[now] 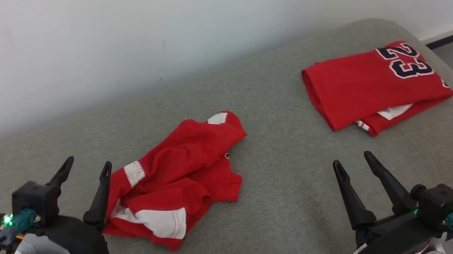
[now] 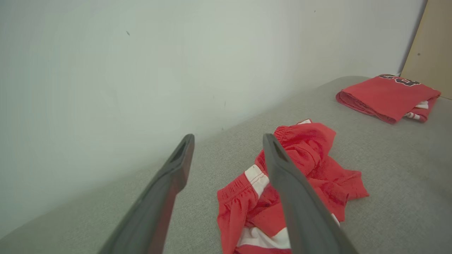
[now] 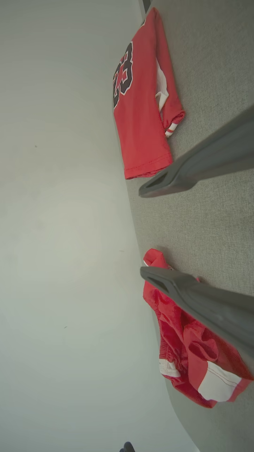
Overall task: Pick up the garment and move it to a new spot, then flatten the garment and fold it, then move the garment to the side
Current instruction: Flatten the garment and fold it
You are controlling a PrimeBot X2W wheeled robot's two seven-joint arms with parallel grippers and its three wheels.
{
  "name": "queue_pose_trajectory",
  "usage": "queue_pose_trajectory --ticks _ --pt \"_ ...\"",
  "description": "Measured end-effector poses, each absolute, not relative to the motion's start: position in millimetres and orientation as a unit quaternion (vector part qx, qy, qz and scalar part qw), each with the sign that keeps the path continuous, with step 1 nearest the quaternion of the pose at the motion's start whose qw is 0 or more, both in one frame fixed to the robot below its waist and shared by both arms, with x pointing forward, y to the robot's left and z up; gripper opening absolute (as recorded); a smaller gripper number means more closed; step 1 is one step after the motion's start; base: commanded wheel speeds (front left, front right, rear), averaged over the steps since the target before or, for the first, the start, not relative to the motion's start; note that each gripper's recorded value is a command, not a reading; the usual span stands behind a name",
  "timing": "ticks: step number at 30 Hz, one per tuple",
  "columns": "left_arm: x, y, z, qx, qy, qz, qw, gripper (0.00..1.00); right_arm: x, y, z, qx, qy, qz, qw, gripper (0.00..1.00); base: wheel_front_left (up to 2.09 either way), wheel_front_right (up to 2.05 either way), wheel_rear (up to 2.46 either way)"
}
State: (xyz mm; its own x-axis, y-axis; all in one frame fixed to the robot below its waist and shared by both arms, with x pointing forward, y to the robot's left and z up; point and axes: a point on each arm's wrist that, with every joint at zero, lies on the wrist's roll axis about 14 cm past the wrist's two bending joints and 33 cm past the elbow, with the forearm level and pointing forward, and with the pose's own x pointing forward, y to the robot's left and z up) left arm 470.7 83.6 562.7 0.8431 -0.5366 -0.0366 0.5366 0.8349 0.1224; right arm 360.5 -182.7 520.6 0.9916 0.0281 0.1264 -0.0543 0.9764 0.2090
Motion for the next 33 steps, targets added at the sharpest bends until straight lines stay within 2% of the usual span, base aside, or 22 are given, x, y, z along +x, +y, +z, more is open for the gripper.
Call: queue_pose_trajectory --ticks 8,18,19,20,27,33 --pt "496.2 43.9 524.4 0.094 0.079 -0.343 0.931 1.00 358.2 -197.6 512.8 0.115 -0.050 -0.005 0.992 1.00 0.00 0.00 0.00" --pt "515.2 41.2 461.7 0.134 0.183 -0.350 0.909 1.00 357.4 -215.0 503.7 0.109 -0.036 -0.032 0.993 1.00 0.00 0.00 0.00" --pt "515.1 43.3 455.2 0.137 0.192 -0.349 0.907 0.40 357.1 -216.2 503.1 0.109 -0.035 -0.034 0.993 1.00 0.00 0.00 0.00" --pt "515.5 44.0 452.2 0.124 0.198 -0.345 0.909 0.00 357.2 -217.0 503.3 0.109 -0.035 -0.036 0.993 1.00 0.00 0.00 0.00" --pt "521.2 54.5 476.5 0.066 0.152 -0.327 0.930 0.00 359.2 -213.8 501.0 0.109 -0.033 -0.031 0.993 1.00 0.00 0.00 0.00" --pt "517.8 100.2 503.4 0.032 0.107 -0.276 0.955 0.00 366.1 -194.3 498.7 0.110 -0.029 -0.001 0.993 1.00 0.00 0.00 0.00"
